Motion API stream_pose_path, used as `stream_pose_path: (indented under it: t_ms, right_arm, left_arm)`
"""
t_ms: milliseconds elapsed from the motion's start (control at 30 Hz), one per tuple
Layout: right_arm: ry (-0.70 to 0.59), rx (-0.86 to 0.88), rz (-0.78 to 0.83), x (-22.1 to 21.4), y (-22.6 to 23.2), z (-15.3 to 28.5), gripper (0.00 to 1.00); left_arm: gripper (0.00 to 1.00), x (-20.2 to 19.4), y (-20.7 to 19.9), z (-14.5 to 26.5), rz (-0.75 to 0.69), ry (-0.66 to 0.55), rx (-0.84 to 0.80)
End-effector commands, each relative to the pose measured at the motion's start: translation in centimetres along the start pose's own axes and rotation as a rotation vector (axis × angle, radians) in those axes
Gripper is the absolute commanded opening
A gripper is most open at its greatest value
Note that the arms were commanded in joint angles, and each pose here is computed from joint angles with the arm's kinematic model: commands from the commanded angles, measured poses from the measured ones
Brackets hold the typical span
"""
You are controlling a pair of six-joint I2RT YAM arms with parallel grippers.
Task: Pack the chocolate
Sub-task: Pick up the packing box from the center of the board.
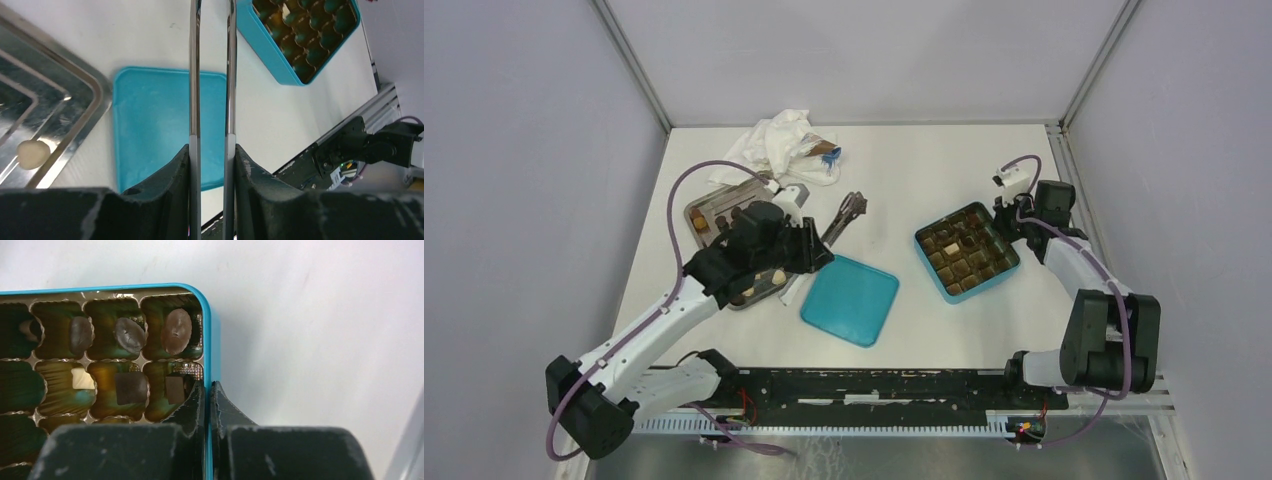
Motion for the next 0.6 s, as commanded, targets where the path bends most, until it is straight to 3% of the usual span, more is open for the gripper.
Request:
stream_pose_path:
  t_ms: [0,567]
  right_arm:
    - [-0.186,-0.09,0.088,4.3,-0.9,2.5,0.0]
    - [-0.213,-0.063,0.121,4.5,-0.1,3.2,0.0]
  left_arm:
    - [0.02,1.3,-3.9,-1.0,-0.038,-0.093,-0.097]
    - [0.02,-3.2,-12.1,-6.9,-0.187,0.022,-0.19]
Point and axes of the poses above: each gripper's point midway between its finger pads, its own z axis back along the fingers, its own y axis along the line the jaws close on, x = y × z, the point moved 4 cm from there along z, back along the fingers, and after that the axes turned 3 degrees about z, right-handed, at the moved point
